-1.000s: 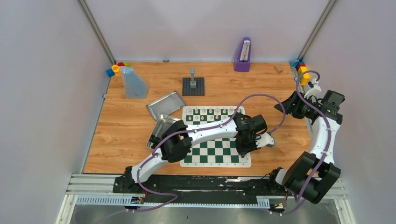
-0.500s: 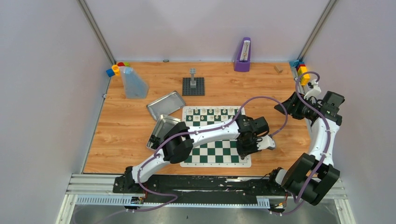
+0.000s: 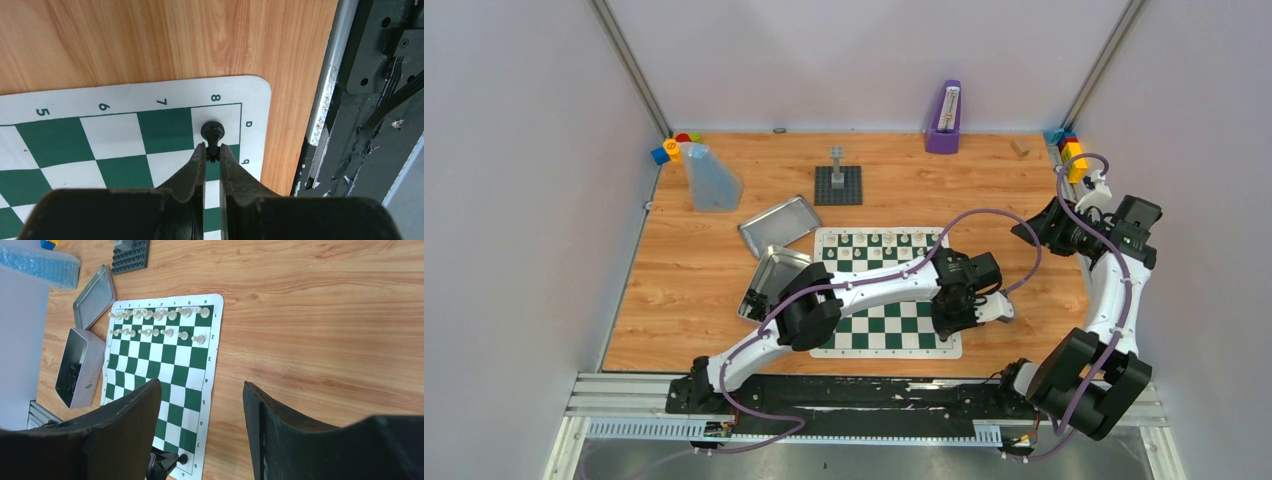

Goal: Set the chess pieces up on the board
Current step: Place the chess piece on the chessboard.

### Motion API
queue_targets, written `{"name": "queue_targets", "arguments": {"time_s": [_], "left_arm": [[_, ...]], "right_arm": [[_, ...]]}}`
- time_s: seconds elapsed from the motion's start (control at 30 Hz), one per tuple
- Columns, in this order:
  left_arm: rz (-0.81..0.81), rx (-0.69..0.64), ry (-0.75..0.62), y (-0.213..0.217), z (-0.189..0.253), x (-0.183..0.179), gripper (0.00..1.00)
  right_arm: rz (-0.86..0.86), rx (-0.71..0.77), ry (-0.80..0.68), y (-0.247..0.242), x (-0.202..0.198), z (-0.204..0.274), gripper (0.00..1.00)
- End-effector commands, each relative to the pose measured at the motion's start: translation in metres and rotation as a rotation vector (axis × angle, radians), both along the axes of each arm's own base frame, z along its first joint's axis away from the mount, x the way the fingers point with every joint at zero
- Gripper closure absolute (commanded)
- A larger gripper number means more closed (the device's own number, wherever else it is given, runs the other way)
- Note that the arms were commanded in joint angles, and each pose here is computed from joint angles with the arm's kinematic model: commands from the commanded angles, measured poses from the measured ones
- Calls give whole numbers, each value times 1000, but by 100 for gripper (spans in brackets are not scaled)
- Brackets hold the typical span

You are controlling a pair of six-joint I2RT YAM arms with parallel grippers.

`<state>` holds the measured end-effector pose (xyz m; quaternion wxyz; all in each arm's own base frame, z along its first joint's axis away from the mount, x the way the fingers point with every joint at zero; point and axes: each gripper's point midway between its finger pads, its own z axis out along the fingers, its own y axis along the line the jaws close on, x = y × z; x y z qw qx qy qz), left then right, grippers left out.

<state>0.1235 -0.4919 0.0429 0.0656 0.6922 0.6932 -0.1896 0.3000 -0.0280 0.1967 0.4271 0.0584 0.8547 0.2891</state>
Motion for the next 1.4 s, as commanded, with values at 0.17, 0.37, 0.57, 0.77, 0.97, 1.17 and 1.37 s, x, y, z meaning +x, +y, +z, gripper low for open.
{"name": "queue_targets", "arguments": {"time_s": [0.17,0.37,0.57,0.77,0.97,1.17,1.37], "left_arm": [[-31,-17,-7,-6,7,-5,79],[-24,-40,-19,-8,20,-4,62],[-21,-88,-65,-7,48,1,47],[-25,-124,-173,25,77,16,42],[84,-161,-241,97,116,60,38],[236,-128,-290,208,143,90,39],[340,-66,-339,310,125,115,39]], "right_arm": [[13,-17,-44,-1,2,6,38],[16,-16,-44,0,2,6,38],[18,-10,-37,0,2,4,38],[25,-10,-38,0,2,3,38],[45,0,-48,3,2,4,38],[65,26,-32,5,4,-1,38],[74,46,-11,5,5,-8,39]]}}
